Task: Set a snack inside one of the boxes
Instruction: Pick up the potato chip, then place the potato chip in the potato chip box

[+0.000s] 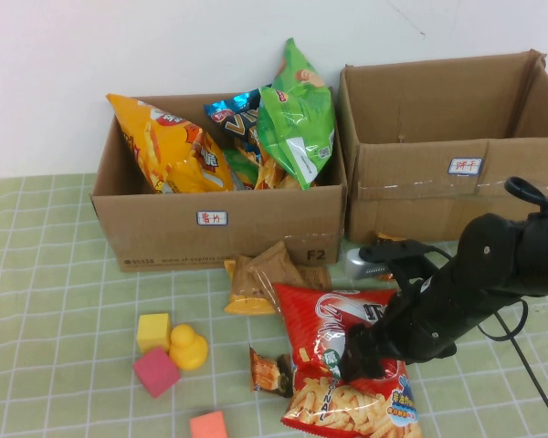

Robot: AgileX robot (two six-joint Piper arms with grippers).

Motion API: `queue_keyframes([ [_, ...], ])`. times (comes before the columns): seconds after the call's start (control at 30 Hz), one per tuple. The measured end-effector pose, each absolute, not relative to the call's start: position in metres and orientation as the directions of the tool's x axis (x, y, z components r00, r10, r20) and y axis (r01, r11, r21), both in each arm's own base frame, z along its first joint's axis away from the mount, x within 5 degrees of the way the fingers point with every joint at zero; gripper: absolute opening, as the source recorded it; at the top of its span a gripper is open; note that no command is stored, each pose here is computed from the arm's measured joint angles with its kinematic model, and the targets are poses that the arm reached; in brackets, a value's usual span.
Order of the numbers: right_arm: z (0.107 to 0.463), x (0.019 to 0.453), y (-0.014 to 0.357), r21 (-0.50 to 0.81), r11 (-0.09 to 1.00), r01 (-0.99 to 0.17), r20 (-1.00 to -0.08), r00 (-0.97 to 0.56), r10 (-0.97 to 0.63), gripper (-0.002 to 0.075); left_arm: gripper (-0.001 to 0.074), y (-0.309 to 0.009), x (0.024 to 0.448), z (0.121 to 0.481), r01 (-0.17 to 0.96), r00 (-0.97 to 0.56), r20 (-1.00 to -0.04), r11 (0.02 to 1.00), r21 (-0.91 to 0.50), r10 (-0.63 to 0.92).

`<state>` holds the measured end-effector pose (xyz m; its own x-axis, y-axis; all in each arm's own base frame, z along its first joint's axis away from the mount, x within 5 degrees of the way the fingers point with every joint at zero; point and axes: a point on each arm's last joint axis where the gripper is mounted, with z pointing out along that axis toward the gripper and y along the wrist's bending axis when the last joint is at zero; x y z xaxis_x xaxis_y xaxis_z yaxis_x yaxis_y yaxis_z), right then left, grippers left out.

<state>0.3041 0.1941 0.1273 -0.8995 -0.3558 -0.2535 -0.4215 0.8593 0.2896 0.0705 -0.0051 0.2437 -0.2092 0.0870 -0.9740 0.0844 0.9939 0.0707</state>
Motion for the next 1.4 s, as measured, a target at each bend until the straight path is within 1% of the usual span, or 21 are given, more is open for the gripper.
queue_keyframes([
  [0.27, 0.128, 0.303, 0.194, 0.291, 0.853, -0.434, -0.251, -0.895, -0.37, 0.0603, -0.0001, -0.005, 0.071, 0.244, 0.084, -0.209, -0.974, 0.994, 0.076, 0.092],
  [0.3, 0.129, 0.303, 0.194, 0.291, 0.852, -0.436, -0.253, -0.894, -0.371, 0.0586, -0.0001, -0.005, 0.071, 0.244, 0.084, -0.209, -0.974, 0.994, 0.076, 0.092],
  [0.33, 0.131, 0.303, 0.195, 0.292, 0.849, -0.44, -0.26, -0.891, -0.372, 0.0542, -0.0001, -0.005, 0.071, 0.244, 0.084, -0.209, -0.973, 0.993, 0.078, 0.094],
  [0.37, 0.133, 0.302, 0.195, 0.292, 0.848, -0.442, -0.264, -0.89, -0.373, 0.0515, -0.0001, -0.005, 0.071, 0.244, 0.084, -0.209, -0.973, 0.993, 0.078, 0.094],
  [0.43, 0.135, 0.302, 0.195, 0.294, 0.848, -0.442, -0.269, -0.889, -0.37, 0.0477, -0.0001, -0.005, 0.071, 0.244, 0.084, -0.207, -0.974, 0.993, 0.078, 0.094],
  [0.57, 0.142, 0.3, 0.195, 0.297, 0.841, -0.453, -0.276, -0.884, -0.378, 0.0448, -0.0001, -0.005, 0.071, 0.244, 0.084, -0.207, -0.974, 0.993, 0.078, 0.094],
  [0.73, 0.164, 0.292, 0.19, 0.279, 0.821, -0.498, -0.311, -0.856, -0.413, 0.0414, -0.0001, -0.005, 0.071, 0.244, 0.084, -0.207, -0.974, 0.993, 0.078, 0.094],
  [0.83, 0.189, 0.288, 0.188, 0.276, 0.807, -0.522, -0.366, -0.834, -0.414, 0.0408, -0.0001, -0.005, 0.071, 0.244, 0.084, -0.207, -0.974, 0.993, 0.078, 0.094],
  [0.93, 0.227, 0.29, 0.189, 0.272, 0.79, -0.55, -0.468, -0.792, -0.391, 0.0408, -0.0001, -0.005, 0.071, 0.244, 0.084, -0.207, -0.974, 0.993, 0.078, 0.094],
  [1.03, 0.262, 0.293, 0.194, 0.296, 0.77, -0.565, -0.562, -0.755, -0.338, 0.0407, -0.0001, -0.005, 0.071, 0.244, 0.084, -0.207, -0.974, 0.993, 0.078, 0.094],
  [1.07, 0.276, 0.295, 0.197, 0.304, 0.755, -0.58, -0.6, -0.733, -0.321, 0.0407, -0.0001, -0.005, 0.071, 0.244, 0.084, -0.207, -0.974, 0.993, 0.078, 0.094],
  [1.23, 0.317, 0.304, 0.211, 0.35, 0.672, -0.653, -0.737, -0.635, -0.233, 0.0407, -0.0002, -0.005, 0.071, 0.244, 0.084, -0.207, -0.974, 0.994, 0.074, 0.09],
  [1.33, 0.337, 0.312, 0.216, 0.376, 0.645, -0.665, -0.826, -0.556, -0.091, 0.0407, -0.0002, -0.005, 0.071, 0.244, 0.084, -0.208, -0.974, 0.994, 0.07, 0.086],
  [1.4, 0.351, 0.323, 0.217, 0.361, 0.66, -0.659, -0.885, -0.465, 0.019, 0.0407, -0.0002, -0.005, 0.071, 0.244, 0.084, -0.208, -0.975, 0.994, 0.068, 0.084],
])
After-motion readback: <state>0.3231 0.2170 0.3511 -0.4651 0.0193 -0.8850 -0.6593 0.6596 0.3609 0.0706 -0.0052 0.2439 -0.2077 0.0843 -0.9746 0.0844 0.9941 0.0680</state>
